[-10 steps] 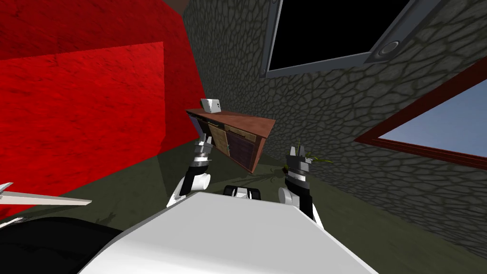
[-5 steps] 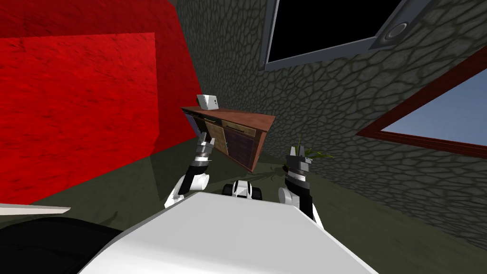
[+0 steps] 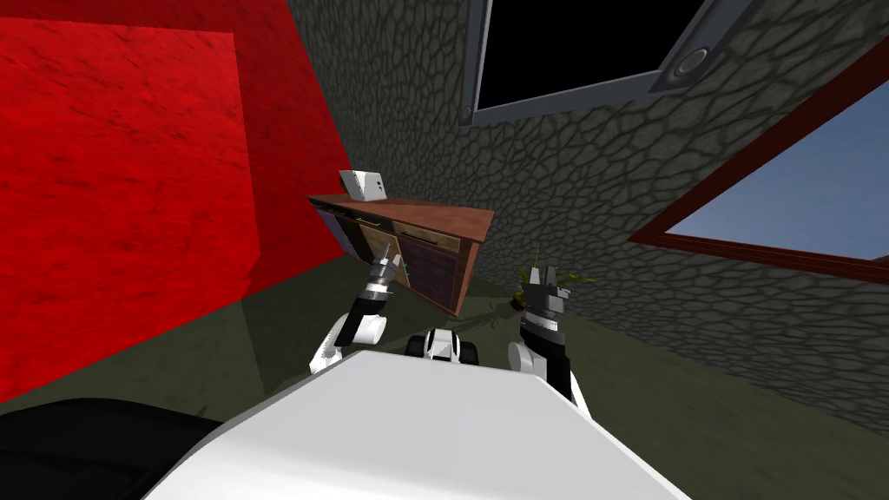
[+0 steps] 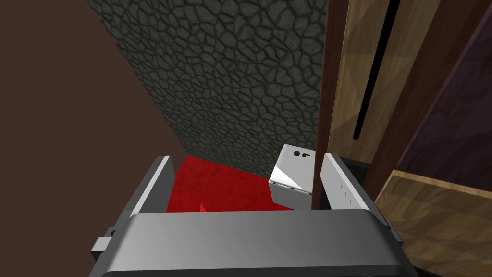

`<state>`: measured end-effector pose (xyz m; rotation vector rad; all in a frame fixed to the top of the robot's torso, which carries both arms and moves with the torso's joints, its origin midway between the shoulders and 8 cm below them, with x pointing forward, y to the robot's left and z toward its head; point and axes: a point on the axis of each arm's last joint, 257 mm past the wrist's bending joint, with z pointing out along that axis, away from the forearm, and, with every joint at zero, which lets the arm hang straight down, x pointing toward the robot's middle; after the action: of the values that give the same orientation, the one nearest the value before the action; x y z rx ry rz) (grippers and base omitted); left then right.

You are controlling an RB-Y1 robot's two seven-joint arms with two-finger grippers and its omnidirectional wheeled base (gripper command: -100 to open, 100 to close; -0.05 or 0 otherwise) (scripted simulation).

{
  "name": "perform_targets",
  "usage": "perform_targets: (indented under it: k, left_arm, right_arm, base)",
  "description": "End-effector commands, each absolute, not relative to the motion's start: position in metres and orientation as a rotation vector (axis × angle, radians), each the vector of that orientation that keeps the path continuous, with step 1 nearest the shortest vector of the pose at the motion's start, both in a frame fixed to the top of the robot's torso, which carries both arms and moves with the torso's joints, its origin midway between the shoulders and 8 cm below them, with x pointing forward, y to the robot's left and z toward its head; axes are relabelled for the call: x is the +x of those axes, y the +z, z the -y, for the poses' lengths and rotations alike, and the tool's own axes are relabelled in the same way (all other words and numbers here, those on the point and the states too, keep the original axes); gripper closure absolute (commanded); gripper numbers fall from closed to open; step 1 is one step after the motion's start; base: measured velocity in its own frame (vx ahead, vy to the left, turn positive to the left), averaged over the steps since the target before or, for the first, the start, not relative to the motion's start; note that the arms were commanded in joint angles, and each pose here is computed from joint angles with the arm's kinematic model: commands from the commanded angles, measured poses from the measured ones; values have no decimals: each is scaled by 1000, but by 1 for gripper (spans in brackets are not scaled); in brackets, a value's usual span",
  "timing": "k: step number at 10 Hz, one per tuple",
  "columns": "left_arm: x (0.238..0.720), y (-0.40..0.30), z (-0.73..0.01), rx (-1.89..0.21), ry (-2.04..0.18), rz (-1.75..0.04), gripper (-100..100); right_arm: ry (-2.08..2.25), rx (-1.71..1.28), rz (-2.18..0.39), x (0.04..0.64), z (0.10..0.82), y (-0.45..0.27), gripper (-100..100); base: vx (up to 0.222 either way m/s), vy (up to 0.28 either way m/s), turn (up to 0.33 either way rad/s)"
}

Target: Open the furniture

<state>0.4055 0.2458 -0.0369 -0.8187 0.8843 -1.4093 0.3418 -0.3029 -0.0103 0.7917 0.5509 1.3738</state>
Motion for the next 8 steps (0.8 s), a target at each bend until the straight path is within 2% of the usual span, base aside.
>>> perform_targets:
  k: [1, 8]
  left_arm:
    - [415, -51, -237, -845, -1403, -942, -100]
    - [436, -93, -212, -853, -1349, -1149, -100]
  right_arm:
    - [1374, 792, -551, 342, 303, -10, 0]
    - [1374, 792, -551, 342, 303, -10, 0]
  base:
    - [67, 3, -123]
    - [74, 11, -142]
